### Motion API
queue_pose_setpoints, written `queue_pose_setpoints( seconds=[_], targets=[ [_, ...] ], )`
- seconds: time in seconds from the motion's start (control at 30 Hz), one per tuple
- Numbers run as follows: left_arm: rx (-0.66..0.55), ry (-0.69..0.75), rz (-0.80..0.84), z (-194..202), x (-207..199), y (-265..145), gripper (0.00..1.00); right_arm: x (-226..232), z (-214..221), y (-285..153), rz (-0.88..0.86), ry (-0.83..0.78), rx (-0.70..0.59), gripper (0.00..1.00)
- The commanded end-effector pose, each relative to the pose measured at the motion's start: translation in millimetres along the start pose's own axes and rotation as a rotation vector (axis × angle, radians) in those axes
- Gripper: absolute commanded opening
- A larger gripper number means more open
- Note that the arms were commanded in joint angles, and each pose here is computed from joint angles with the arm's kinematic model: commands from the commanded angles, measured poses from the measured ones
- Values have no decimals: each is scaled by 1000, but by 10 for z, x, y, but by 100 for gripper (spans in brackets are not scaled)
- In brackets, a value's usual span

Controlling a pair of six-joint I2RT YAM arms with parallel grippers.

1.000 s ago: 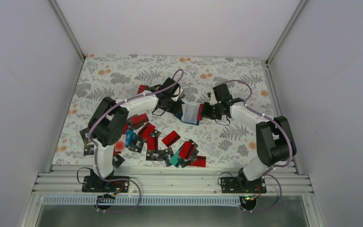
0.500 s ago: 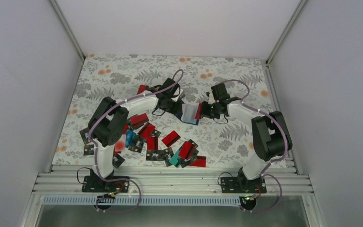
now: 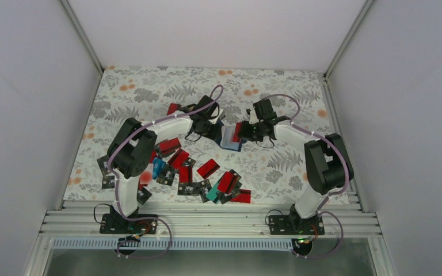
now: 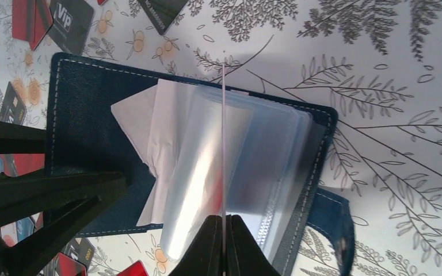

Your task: Put the credit cards into the card holder

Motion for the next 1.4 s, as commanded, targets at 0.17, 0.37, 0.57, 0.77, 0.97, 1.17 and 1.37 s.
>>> queue_pose_setpoints(
  seconds=[0.17, 0.37, 0.57, 0.77, 0.97, 1.17, 1.37],
  targets=[
    [-44, -38, 86, -11, -31, -69, 32, 331, -59, 44, -115, -63, 7, 4],
    [-78, -103, 184, 37, 65, -119, 32, 511, -86, 54, -219, -95, 35, 4],
    [-103, -155, 263, 148, 151, -145, 32, 552, -51, 197, -289, -98, 91, 4],
    [-120, -186, 360, 264, 178, -110, 31, 607, -41, 361, -348, -107, 133, 4],
    [-103, -233, 427, 439, 169, -27, 31, 626, -61, 512, -367, -111, 155, 4],
    [-86, -275, 449, 614, 169, -23, 31, 587, -1, 740, -333, -112, 202, 4],
    [-124, -221, 216, 504, 187, -552, 61, 485, 68, 864, -286, -100, 240, 4]
  ],
)
Point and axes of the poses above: each gripper's point midway between its finger pads, its own y axis out along the fingers, its own x axis along the line the jaws close on, z = x × y, the point moved 5 cm from there along -y, back along the fingers, and after that the axes turned 8 degrees about y, right-handed, at the moved point
